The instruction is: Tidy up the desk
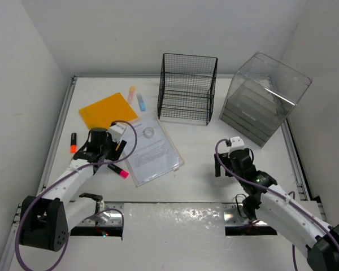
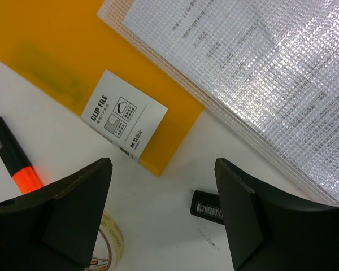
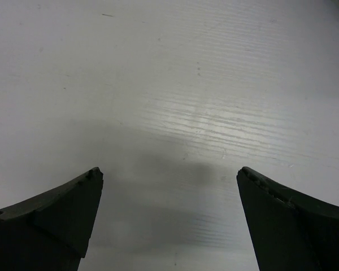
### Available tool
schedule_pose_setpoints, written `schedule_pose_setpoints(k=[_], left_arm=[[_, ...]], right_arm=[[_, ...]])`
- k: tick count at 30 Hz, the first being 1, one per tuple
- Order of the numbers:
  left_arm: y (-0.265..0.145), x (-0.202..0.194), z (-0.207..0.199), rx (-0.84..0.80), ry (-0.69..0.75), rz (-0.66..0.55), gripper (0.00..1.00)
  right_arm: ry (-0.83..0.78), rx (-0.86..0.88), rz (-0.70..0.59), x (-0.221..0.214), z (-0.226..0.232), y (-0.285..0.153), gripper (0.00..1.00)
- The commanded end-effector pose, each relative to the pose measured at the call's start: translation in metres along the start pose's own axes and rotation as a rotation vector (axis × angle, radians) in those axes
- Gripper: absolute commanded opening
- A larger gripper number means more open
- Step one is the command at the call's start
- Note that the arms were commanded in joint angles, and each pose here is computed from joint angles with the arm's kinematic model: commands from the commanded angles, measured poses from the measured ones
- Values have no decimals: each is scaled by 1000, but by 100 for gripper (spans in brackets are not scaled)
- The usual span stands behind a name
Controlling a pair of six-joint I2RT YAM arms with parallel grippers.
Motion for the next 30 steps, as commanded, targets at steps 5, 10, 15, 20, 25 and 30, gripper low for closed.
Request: schedule_pose_setpoints(k=[5,10,15,20,25,30], left_arm=[[-10,14,17,135,-52,-23,72],[-3,-5,16,189,-56,65,74],[1,5,14,94,-43,41,74],[3,-5,13,135,-42,77,74],[10,2,12,81,-45,68,74],[4,-5,13,134,-49,62,74]], right_arm=[[32,171,-53,26,18,-9,99],[56,289,-125,48,35,0,99],[5,378,-38,62,47,-2,99],[26,143,-86,59,28,3,97],[-59,-219,-201,110,7,-8,76],[-512,-464,-161,156,-1,12,50]])
Point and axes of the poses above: each gripper's point midway between its finger pads, its own y axis out along the fingers, its own z axis along the line the jaws close on, x = y × z, the point moved 10 cm from there along -y, back along the fingers, and after that the axes turned 5 degrees about y, right-handed, at the moved point
